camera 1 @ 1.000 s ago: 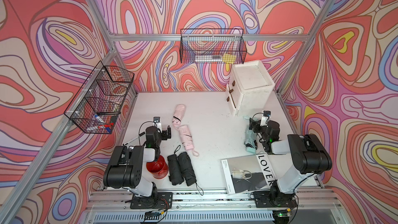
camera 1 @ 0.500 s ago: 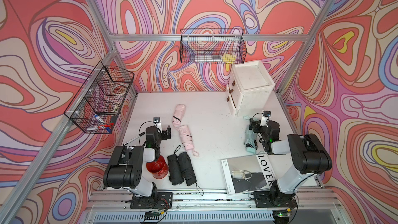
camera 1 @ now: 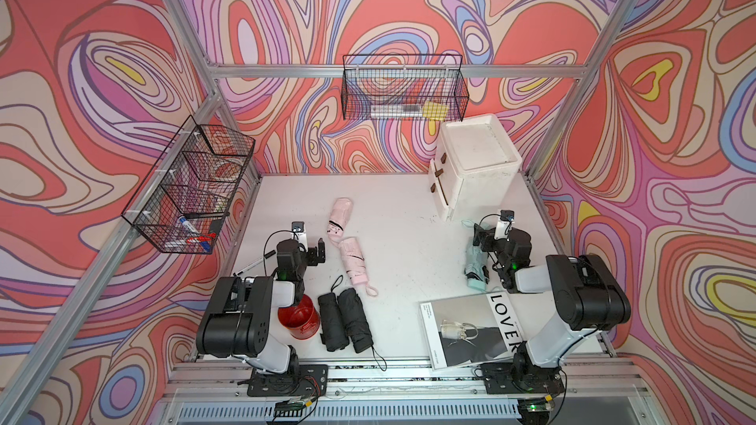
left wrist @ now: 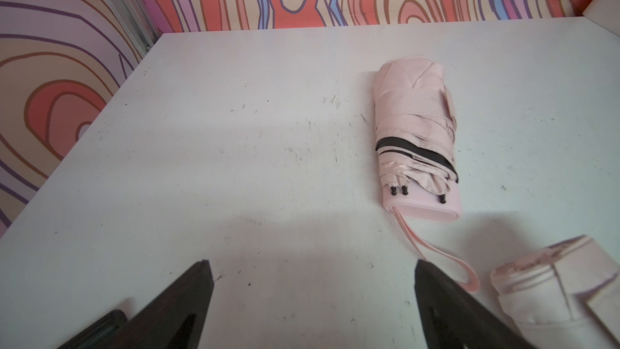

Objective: Place the umbrella in the drawer by color
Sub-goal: Adjust the storage box at the center of the board.

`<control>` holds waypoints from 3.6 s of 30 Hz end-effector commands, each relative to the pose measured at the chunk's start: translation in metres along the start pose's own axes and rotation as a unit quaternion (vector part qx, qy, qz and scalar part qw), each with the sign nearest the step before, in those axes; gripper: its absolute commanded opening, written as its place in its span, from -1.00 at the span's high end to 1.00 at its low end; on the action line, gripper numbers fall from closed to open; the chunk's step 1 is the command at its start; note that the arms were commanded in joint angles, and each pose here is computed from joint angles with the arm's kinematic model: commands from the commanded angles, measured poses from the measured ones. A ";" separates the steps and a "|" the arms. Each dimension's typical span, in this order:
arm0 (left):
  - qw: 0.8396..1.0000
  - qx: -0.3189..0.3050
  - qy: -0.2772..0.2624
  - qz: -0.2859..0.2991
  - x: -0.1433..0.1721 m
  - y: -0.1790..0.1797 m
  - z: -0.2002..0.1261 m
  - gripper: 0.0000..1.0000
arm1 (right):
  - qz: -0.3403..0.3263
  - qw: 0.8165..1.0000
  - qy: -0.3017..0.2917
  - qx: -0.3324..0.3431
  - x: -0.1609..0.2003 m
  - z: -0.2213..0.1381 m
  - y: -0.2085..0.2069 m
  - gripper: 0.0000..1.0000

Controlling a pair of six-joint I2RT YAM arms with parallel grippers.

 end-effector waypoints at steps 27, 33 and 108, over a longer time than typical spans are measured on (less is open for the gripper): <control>0.969 -0.063 0.071 -0.228 -0.100 0.012 -0.052 -0.98 | 0.000 1.000 -0.007 0.000 -0.003 -0.001 0.001 -0.96; 0.964 0.018 0.012 -0.265 -0.104 -0.004 -0.059 -0.99 | 0.005 1.000 -0.007 0.012 -0.003 -0.001 -0.002 -0.96; 0.970 0.075 0.051 -0.227 -0.177 -0.116 -0.088 -0.99 | 0.129 0.967 0.216 0.034 -0.178 0.004 0.056 0.59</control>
Point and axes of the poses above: each gripper's point midway between its finger pads, its own z axis out along the fingers, its own y axis along the line the jaws close on, x = y × z, the point moved 5 cm from there along -z, back along the fingers, and after that the axes turned 1 degree about -z, right-handed, at the moved point
